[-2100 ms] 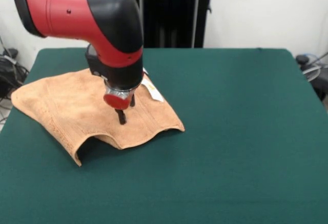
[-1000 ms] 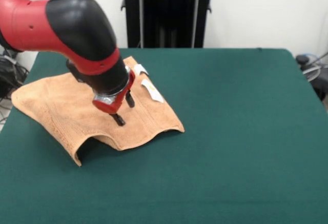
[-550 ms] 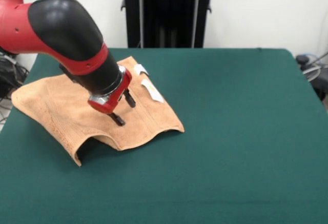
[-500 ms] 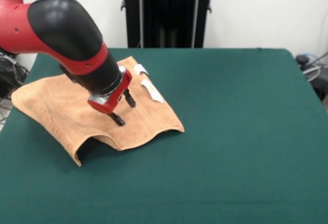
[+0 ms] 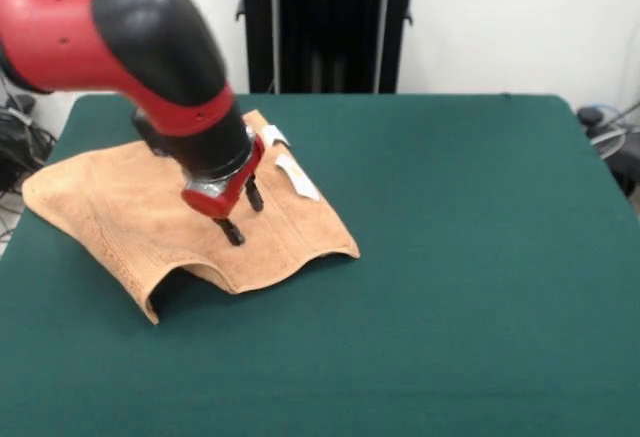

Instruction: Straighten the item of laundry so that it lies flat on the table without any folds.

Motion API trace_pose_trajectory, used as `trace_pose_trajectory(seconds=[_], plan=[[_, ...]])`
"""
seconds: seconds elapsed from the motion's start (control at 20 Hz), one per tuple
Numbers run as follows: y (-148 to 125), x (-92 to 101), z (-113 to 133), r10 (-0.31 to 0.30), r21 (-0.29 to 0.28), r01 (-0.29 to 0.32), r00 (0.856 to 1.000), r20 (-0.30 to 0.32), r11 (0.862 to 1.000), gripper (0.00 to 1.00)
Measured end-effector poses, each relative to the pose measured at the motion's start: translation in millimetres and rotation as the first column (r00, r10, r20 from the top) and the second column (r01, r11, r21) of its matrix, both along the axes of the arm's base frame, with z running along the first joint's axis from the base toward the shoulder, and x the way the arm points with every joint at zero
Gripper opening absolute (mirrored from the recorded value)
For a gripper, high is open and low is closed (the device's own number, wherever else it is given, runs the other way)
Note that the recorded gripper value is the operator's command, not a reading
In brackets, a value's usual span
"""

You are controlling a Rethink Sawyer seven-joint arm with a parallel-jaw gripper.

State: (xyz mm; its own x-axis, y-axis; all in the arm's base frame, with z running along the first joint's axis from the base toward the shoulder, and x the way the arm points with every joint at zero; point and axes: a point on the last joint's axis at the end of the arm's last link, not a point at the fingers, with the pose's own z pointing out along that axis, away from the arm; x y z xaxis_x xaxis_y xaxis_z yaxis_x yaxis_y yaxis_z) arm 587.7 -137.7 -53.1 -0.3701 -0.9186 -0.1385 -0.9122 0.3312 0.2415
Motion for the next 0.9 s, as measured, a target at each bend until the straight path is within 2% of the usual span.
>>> trace_pose_trajectory(seconds=[0.15,0.25,0.35,0.4,0.55,0.65,0.9], plan=[[14,-5.1,1,0.091,-0.107,-0.086,0.995,0.041,0.991,1.0],[18,-6.8,1,0.115,-0.135,-0.107,0.992,0.051,0.985,1.0],[27,-11.8,0,0.164,-0.202,-0.146,0.984,0.077,0.968,1.0],[35,-16.6,0,0.204,-0.265,-0.17,0.974,0.103,0.949,1.0],[46,-23.2,1,0.23,-0.325,-0.174,0.963,0.142,0.93,1.0],[50,-25.8,2,0.234,-0.344,-0.165,0.957,0.17,0.924,1.0],[44,-27.5,6,0.215,-0.351,-0.133,0.955,0.206,0.927,1.0]])
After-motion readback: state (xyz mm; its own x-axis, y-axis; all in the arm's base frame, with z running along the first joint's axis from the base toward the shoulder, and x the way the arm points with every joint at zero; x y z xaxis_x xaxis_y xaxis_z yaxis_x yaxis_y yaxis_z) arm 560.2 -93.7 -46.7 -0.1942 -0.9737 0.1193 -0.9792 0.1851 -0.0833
